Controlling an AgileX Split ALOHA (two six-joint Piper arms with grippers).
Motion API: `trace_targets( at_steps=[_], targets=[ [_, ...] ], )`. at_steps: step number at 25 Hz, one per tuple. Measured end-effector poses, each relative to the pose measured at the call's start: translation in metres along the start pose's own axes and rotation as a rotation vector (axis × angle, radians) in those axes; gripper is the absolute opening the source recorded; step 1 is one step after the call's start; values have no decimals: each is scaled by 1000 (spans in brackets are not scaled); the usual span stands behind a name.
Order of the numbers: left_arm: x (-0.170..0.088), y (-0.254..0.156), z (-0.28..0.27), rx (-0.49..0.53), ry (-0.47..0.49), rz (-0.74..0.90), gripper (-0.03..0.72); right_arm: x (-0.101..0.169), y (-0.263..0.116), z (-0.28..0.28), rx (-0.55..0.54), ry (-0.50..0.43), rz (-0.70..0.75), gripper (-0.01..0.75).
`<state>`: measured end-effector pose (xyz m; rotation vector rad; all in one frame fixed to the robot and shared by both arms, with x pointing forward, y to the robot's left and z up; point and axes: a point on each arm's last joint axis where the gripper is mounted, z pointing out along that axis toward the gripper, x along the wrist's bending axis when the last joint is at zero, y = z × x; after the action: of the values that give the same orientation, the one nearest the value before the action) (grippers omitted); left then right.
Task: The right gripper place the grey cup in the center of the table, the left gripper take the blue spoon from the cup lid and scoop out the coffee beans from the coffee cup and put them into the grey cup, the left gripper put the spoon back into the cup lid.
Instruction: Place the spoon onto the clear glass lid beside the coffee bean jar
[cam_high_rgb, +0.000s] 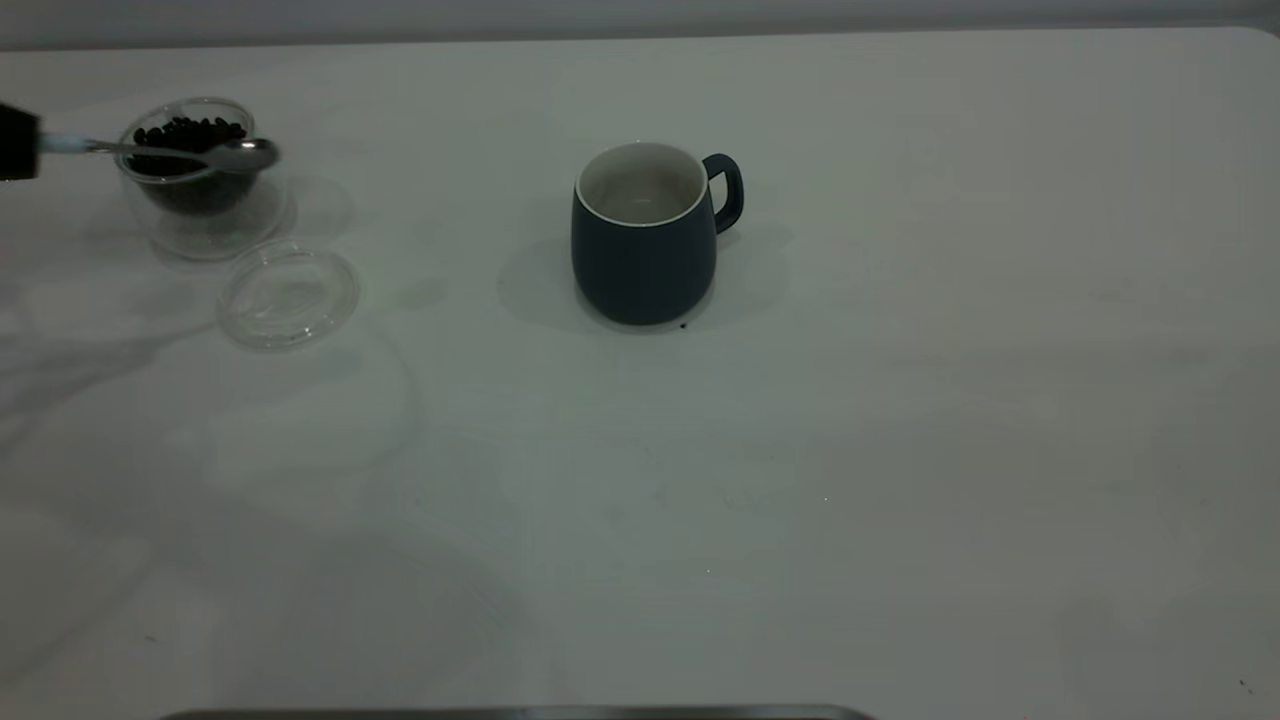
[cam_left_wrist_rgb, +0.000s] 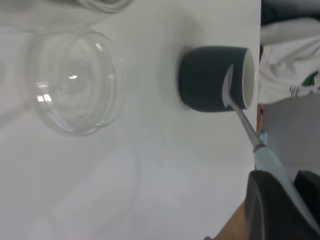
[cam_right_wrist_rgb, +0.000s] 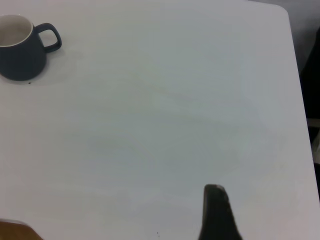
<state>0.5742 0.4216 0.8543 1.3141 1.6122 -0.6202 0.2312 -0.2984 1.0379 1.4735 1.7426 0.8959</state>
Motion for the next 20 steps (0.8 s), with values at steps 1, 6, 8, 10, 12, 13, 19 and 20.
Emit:
trace_targets(
  at_steps=[1,6,8,10,12,13,19,20],
  targets=[
    [2,-1,-3,-8,3,-6,127,0,0,0,0,0,0,462],
    [14,-5,-1,0,-3,-43,127,0,0,0,0,0,0,462],
    [25,-9,4,7,0,-71,127,0,0,0,0,0,0,462],
    [37,-12,10,9,17,-103,127,0,0,0,0,0,0,462],
    [49,-16,16,8,32,-133,127,0,0,0,0,0,0,462],
    [53,-17,18,5,37,-143,127,0,0,0,0,0,0,462],
    [70,-20,26,-30,58,-168,127,0,0,0,0,0,0,462],
    [71,-20,27,-37,56,-166,127,0,0,0,0,0,0,462]
  ],
)
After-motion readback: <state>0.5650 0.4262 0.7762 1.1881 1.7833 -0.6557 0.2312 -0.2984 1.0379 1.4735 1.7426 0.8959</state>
